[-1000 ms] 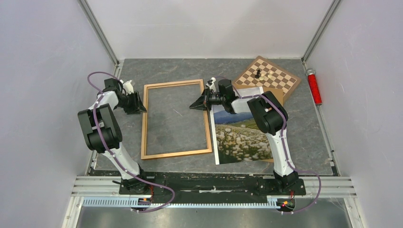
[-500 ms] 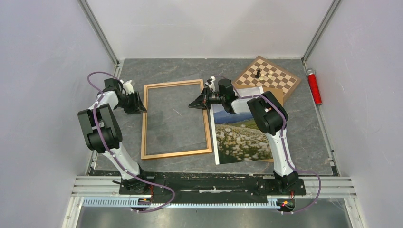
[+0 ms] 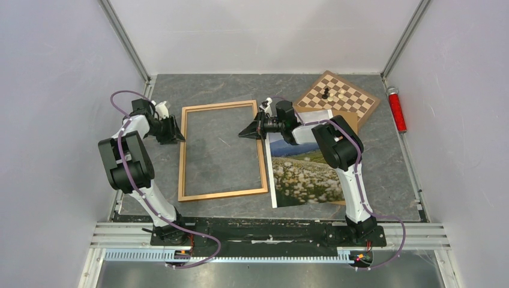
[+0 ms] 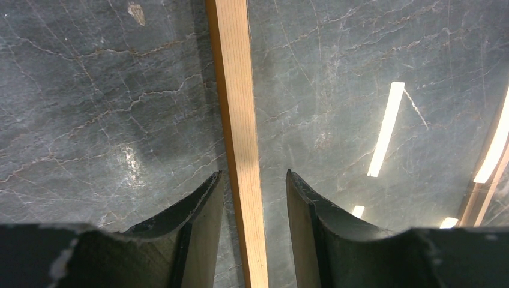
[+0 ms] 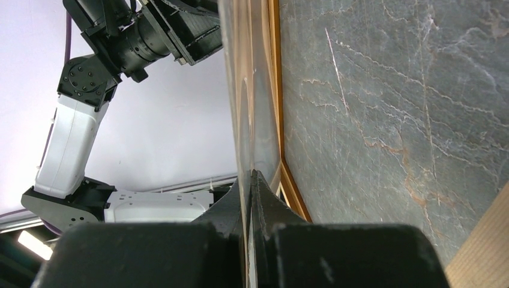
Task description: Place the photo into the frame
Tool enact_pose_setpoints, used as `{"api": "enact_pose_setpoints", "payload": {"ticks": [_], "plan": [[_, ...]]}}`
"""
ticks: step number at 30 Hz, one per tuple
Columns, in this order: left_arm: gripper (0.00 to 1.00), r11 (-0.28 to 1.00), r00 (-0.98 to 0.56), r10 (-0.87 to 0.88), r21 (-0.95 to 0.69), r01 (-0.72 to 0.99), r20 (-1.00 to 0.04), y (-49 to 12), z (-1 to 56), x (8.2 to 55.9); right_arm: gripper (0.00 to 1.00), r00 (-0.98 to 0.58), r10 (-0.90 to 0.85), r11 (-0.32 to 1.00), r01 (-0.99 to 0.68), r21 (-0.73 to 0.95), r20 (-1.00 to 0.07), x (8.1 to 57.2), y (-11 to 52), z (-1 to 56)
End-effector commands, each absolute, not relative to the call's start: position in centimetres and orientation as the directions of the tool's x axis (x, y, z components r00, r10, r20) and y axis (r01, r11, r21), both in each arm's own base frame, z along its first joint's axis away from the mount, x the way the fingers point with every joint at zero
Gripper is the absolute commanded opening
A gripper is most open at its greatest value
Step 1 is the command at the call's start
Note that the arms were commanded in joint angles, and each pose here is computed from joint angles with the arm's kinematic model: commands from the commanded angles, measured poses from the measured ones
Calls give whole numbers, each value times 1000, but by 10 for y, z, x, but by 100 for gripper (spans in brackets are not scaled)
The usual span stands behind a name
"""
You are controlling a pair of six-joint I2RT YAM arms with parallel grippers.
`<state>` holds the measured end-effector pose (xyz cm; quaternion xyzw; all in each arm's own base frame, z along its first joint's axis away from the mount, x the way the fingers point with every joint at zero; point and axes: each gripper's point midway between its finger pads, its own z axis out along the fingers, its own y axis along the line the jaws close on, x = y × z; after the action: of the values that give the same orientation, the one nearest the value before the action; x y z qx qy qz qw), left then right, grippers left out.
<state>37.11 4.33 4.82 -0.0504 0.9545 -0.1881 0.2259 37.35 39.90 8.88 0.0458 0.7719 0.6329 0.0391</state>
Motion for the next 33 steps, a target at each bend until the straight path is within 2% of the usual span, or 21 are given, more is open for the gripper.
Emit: {"api": "enact_pose_setpoints", "payload": {"ticks": [1, 33], "plan": [[49, 929, -872, -149, -368, 37, -466, 45, 62, 383, 0, -993, 98, 141, -46, 989, -60, 370, 402, 120], [50, 929, -876, -145, -367, 39, -461, 45, 60, 381, 0, -993, 86, 137, -64, 989, -76, 367, 407, 113]]}}
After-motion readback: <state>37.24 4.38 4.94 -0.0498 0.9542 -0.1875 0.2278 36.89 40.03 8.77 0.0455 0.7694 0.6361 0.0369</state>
